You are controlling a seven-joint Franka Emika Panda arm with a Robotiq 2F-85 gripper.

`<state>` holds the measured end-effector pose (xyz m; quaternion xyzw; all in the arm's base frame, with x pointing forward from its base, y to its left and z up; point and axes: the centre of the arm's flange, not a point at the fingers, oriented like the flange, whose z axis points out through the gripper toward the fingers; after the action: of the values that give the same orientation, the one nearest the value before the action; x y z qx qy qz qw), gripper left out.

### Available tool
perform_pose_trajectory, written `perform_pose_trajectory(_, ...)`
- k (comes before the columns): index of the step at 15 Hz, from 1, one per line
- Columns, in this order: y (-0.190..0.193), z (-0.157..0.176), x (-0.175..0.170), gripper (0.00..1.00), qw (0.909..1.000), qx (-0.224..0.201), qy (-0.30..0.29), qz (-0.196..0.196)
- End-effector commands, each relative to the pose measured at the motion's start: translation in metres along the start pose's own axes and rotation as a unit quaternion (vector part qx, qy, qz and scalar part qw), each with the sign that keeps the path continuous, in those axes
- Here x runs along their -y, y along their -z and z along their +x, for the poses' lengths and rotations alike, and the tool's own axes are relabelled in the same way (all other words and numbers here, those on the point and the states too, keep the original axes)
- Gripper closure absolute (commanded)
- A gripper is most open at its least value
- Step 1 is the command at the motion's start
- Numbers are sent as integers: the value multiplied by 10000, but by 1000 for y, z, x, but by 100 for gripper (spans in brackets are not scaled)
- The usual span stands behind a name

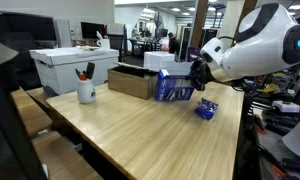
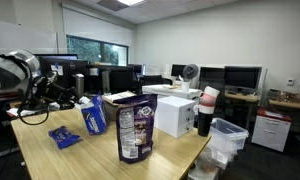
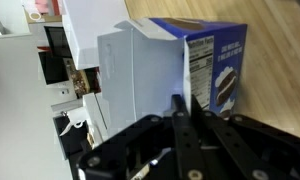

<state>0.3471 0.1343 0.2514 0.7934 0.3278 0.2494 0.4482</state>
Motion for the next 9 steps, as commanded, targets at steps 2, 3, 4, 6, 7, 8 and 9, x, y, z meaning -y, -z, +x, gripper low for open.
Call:
perform_pose_trajectory(2, 5, 10, -27, 57, 9998, 39, -177, -36)
perform_pose_trajectory(3, 6, 13, -33, 50, 9995, 57, -293, -71)
perform_pose_trajectory(4, 7, 15, -38, 45, 9991, 70, -392, -135)
perform_pose_trajectory(6, 8, 17, -45, 33, 9983, 75, -538, -206)
perform_pose_trajectory(7, 8, 17, -48, 27, 9980, 68, -580, -247)
perform_pose_trajectory(8, 8, 18, -50, 23, 9976, 75, -623, -300)
perform_pose_trajectory(9, 7, 18, -53, 17, 9974, 81, -652, -312)
